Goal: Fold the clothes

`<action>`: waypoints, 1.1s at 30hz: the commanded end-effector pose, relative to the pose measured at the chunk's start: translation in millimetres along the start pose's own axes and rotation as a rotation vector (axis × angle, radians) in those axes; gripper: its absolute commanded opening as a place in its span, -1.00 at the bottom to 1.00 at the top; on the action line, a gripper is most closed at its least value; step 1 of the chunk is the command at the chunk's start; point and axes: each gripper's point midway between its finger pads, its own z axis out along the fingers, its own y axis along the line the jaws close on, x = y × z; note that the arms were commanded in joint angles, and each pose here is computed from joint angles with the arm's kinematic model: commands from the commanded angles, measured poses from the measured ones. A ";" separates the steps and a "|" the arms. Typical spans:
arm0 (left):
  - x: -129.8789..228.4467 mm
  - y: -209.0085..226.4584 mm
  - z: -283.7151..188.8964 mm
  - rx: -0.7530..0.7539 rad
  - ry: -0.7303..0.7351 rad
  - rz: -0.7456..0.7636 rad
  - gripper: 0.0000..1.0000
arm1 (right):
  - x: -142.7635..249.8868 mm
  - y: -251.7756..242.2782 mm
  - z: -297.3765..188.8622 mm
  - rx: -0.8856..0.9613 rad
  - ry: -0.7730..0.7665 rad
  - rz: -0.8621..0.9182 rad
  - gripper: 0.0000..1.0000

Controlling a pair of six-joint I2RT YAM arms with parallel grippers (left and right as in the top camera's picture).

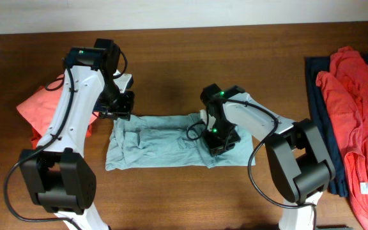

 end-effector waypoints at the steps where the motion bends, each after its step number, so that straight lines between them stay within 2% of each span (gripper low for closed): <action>1: -0.1 0.0 -2.5 -0.001 -0.010 -0.009 -0.29 | -2.7 59.7 -11.0 -0.258 -0.044 -0.253 -0.46; 10: 2.7 -0.1 -2.5 0.000 0.001 -0.010 -0.28 | -13.6 66.0 -15.4 -0.276 -0.094 -0.283 -0.46; 16: 6.2 -0.2 -2.5 0.000 0.016 -0.012 -0.28 | -22.8 56.6 -62.6 -0.243 -0.200 -0.262 -0.48; 17: 8.1 -0.3 -2.4 0.000 0.024 -0.013 0.07 | -23.9 51.9 -75.4 -0.213 -0.227 -0.249 -0.47; 23: 19.2 0.8 10.5 0.000 0.075 -0.017 0.46 | -13.9 9.5 -132.9 -0.010 -0.334 -0.122 -0.35; 33: 46.5 25.7 83.3 -0.109 0.169 -0.020 0.47 | 4.9 -32.8 -145.4 0.002 -0.312 0.012 -0.34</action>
